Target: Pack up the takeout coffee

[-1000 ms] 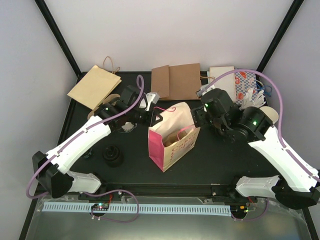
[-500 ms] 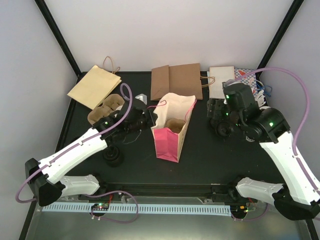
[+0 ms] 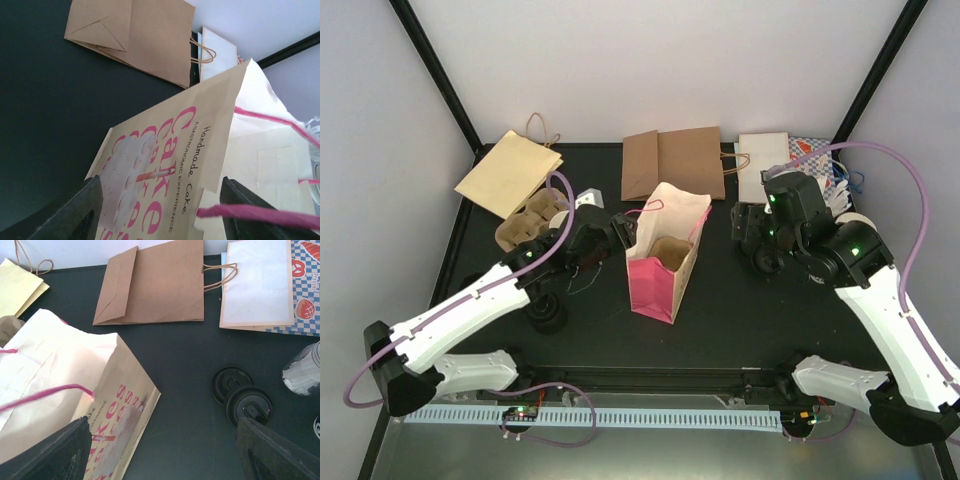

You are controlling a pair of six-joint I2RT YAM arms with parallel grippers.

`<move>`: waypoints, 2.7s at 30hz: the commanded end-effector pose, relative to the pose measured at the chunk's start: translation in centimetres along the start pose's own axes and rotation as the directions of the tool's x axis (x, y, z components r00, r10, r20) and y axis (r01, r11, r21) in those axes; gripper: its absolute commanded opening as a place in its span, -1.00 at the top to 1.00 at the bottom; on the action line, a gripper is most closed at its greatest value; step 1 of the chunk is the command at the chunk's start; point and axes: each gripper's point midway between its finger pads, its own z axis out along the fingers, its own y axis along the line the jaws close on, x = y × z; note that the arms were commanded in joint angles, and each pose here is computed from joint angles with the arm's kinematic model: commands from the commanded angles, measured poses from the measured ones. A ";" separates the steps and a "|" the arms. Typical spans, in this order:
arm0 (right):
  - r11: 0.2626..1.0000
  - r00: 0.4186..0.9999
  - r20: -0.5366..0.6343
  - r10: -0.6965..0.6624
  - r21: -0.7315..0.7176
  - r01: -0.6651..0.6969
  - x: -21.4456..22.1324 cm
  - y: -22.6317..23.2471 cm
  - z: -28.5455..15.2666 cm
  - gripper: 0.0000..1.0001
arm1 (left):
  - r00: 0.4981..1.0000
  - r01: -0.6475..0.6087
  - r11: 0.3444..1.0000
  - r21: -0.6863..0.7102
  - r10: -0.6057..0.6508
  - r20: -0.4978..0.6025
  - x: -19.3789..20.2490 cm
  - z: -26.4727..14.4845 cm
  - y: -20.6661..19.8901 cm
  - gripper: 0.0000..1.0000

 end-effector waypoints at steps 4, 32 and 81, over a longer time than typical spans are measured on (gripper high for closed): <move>1.000 0.998 0.053 -0.017 0.001 0.017 -0.6 -0.6 -1.1 -0.63 | 0.995 -0.094 0.992 0.089 0.096 -0.016 -0.6 -4.0 -1.2 -0.51; 0.999 0.997 0.066 0.043 -0.003 -0.043 1.2 -1.7 -1.0 -1.00 | 0.912 -0.408 0.912 -0.046 0.404 -0.065 -4.5 -11.9 5.6 -0.78; 0.984 0.987 -0.085 0.134 0.130 -0.122 10.0 -5.8 5.8 -1.00 | 0.743 -0.646 0.715 -0.266 0.509 -0.434 -7.3 3.9 14.8 -0.15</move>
